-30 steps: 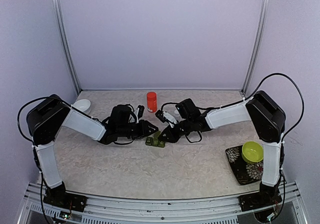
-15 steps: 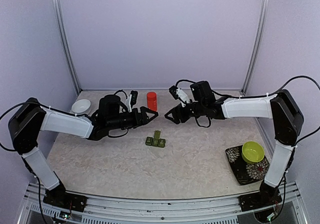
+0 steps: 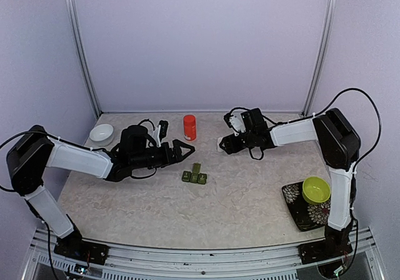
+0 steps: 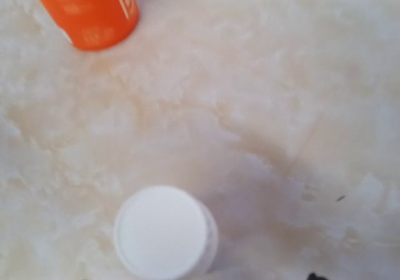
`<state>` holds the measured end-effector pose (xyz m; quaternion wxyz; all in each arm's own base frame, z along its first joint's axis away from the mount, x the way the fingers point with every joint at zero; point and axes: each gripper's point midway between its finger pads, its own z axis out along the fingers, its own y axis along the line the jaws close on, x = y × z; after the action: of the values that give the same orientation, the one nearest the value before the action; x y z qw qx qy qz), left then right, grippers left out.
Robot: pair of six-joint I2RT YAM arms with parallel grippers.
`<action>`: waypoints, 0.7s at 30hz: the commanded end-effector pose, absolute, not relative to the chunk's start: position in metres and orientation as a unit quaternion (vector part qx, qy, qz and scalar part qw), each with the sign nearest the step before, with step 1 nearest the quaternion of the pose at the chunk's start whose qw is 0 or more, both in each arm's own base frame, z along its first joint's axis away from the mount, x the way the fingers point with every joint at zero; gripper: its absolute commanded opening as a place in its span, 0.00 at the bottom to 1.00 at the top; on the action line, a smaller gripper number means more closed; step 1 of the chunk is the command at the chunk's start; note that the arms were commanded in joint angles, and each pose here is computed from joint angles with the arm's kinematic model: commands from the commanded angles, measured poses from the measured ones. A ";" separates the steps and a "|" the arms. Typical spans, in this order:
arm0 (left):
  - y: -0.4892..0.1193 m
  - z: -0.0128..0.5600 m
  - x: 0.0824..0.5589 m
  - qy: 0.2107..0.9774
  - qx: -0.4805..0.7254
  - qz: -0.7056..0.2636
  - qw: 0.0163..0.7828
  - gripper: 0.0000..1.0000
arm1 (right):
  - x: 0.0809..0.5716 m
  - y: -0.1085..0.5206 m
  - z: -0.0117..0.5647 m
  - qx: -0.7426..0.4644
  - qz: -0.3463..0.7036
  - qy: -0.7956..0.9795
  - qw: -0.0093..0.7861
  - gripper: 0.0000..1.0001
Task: Sort the pills into containers
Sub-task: Place the pill bottle at the center of the board.
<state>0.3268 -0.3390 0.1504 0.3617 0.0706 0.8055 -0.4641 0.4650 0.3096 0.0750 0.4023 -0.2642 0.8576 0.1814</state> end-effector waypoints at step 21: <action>-0.331 0.138 0.326 0.813 0.061 -0.450 0.365 0.98 | 0.481 0.335 0.050 -0.310 0.191 0.842 0.397 0.14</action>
<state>0.3258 -0.3329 0.1400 0.3608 0.0611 0.8135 -0.4521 0.4858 0.3312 0.0445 0.3930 -0.2948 0.8504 0.1885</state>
